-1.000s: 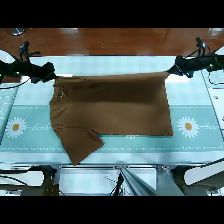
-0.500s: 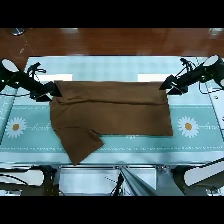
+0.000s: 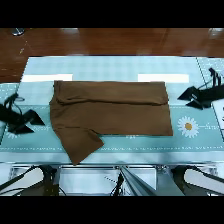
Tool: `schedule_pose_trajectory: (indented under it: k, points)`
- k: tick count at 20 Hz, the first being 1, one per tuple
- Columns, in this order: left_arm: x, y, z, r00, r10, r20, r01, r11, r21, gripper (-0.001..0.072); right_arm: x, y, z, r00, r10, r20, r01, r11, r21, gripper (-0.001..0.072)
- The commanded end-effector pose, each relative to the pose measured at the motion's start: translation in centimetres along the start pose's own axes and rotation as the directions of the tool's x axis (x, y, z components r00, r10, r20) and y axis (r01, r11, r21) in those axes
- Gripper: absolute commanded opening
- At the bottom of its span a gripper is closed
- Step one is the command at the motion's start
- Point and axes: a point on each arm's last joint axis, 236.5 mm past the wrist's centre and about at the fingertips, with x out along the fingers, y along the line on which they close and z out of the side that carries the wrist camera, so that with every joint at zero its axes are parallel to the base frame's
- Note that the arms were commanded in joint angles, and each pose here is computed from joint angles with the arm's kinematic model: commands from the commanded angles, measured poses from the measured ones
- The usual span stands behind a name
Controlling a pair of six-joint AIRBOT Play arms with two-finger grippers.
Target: Fold the shirts.
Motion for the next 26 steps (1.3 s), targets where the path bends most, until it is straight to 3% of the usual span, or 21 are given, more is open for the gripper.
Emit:
schedule_pose_trajectory:
  k: [1, 4, 10, 14, 15, 17, 20, 26]
  points:
    - [2.9, -2.1, -1.9, 0.96, -0.228, 0.165, 0.245, 0.966, -0.087, 0.0706, 1.8, 2.2, -4.0, 0.977, 0.178, 0.116, -0.187, 0.98, 0.072, 0.0625]
    - [5.1, -3.2, -3.3, 0.946, -0.282, 0.161, 0.299, 0.95, -0.089, 0.0706, 2.4, 3.8, -5.8, 0.96, 0.267, 0.085, -0.273, 0.959, 0.073, 0.0625]
    - [7.0, -6.0, -3.8, 0.936, -0.322, 0.146, 0.325, 0.946, -0.002, 0.0705, 2.0, 4.4, -4.9, 0.951, 0.285, 0.119, -0.295, 0.952, 0.08, 0.0625]
    - [8.3, -7.3, -3.4, 0.946, -0.285, 0.153, 0.276, 0.958, 0.078, 0.07, -1.0, 1.8, -2.5, 0.958, 0.229, 0.174, -0.248, 0.964, 0.096, 0.0625]
    - [8.7, -7.7, -4.1, 0.952, -0.282, 0.123, 0.27, 0.957, 0.102, 0.0665, -0.9, -0.8, -3.7, 0.979, 0.16, 0.13, -0.175, 0.978, 0.115, 0.0625]
    - [9.1, -8.4, -5.1, 0.956, -0.281, 0.08, 0.268, 0.952, 0.146, 0.003, -0.2, -6.2, -8.6, 0.999, -0.004, -0.039, 0.015, 0.961, 0.277, 0.0625]
    - [9.0, -8.5, -5.2, 0.956, -0.284, 0.076, 0.272, 0.951, 0.145, 0.0018, 1.7, -7.2, -13.7, 0.982, -0.013, -0.19, 0.072, 0.95, 0.305, 0.0625]
    - [9.0, -8.6, -5.5, 0.956, -0.288, 0.063, 0.276, 0.95, 0.148, 0.0018, 4.3, -4.4, -14.4, 0.976, 0.039, -0.216, 0.018, 0.966, 0.256, 0.0625]
